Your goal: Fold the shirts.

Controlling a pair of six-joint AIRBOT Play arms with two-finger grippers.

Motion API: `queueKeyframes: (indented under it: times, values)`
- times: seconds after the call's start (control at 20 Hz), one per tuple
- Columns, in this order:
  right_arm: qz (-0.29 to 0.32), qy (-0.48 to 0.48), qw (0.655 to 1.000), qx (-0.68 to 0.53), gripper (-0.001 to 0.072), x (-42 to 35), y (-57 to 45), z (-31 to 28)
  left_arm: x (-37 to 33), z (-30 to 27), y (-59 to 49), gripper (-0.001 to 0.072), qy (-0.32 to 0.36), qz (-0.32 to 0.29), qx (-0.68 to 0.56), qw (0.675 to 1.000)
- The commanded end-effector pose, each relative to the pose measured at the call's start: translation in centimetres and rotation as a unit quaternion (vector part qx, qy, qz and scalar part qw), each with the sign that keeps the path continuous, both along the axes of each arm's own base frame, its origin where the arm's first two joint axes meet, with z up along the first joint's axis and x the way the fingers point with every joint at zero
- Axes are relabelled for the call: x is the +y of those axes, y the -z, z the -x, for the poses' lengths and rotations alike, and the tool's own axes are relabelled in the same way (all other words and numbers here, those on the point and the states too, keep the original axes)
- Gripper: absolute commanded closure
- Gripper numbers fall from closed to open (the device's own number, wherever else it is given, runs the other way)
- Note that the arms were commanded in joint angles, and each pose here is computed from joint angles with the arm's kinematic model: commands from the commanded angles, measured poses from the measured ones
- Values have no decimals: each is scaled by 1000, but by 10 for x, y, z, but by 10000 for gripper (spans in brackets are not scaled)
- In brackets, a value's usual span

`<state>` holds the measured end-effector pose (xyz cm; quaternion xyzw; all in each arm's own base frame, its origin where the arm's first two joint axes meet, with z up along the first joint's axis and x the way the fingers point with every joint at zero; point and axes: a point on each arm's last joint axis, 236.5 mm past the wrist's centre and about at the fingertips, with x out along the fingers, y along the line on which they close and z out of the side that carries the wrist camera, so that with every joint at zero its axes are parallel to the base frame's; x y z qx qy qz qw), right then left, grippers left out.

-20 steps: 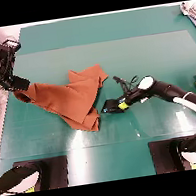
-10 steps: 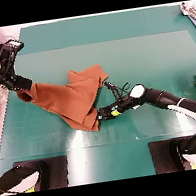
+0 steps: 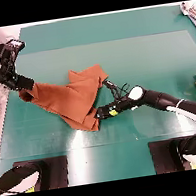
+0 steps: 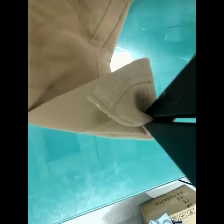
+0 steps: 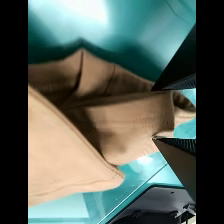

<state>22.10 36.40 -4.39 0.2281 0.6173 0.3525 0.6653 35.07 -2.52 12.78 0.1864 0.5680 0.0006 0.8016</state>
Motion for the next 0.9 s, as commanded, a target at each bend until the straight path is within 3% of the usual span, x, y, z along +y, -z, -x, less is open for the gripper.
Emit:
queueKeyframes:
  times: [0.0, 0.1, 0.2, 0.4, 0.55, 0.85]
  values:
    - [1, -1, 1000, -22, 393, 10, 0, 3, -1, 0, 0, 687, 0, 2, 1, 1000]
    - [2, -9, 1000, -23, 411, 14, 1, 9, -1, 1, 0, 687, 0, 2, 2, 1000]
    - [2, -7, 1000, -26, 691, 14, 0, 8, -1, 2, 1, 688, 0, 2, 3, 1000]
    - [-24, 28, 998, -55, 693, 13, -26, -12, -14, 4, -7, 689, 34, 23, -4, 999]
    - [-74, 84, 985, -130, 693, -12, -97, -50, -22, 1, -62, 690, 54, 56, -104, 992]
    - [-163, 244, 898, -327, 693, -154, -291, -101, 5, 47, -240, 689, 24, 102, -356, 929]
